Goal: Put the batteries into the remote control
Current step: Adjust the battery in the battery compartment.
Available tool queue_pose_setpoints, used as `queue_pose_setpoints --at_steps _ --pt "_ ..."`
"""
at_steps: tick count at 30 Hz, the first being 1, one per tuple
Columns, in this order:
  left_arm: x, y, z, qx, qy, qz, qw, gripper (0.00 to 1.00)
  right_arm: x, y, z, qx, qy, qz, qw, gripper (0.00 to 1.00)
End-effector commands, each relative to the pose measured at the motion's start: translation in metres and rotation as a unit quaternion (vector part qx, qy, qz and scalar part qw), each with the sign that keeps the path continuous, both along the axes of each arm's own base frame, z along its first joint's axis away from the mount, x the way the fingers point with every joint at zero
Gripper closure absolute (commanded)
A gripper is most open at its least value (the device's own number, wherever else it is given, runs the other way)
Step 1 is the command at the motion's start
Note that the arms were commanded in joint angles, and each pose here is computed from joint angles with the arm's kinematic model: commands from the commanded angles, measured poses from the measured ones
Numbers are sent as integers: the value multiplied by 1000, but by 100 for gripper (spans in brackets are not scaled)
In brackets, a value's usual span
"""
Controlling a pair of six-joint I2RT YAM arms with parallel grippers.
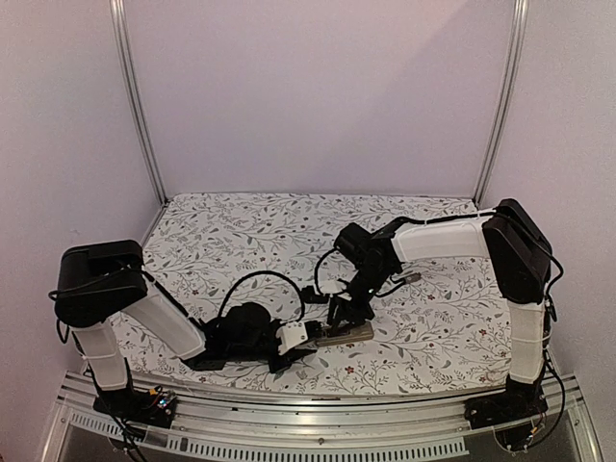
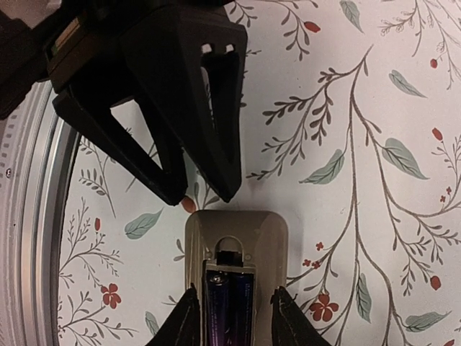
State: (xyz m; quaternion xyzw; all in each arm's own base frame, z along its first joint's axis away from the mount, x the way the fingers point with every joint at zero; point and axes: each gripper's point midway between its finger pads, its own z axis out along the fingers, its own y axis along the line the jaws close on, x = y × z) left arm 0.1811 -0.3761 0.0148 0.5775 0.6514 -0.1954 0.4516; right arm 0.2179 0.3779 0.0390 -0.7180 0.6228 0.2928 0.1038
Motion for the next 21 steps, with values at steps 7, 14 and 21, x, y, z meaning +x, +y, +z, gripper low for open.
queue_pose_setpoints --at_steps 7,14,21 --pt "-4 -2 -11 20 3 -4 1000 68 -3 -1 -7 -2 15 -5 1000 69" --pt "-4 -3 -13 23 2 -6 1000 68 -4 -4 -20 -20 14 -7 1000 73" --pt "-4 -3 -13 25 3 -6 1000 69 -8 -12 -29 -40 10 -8 999 73"
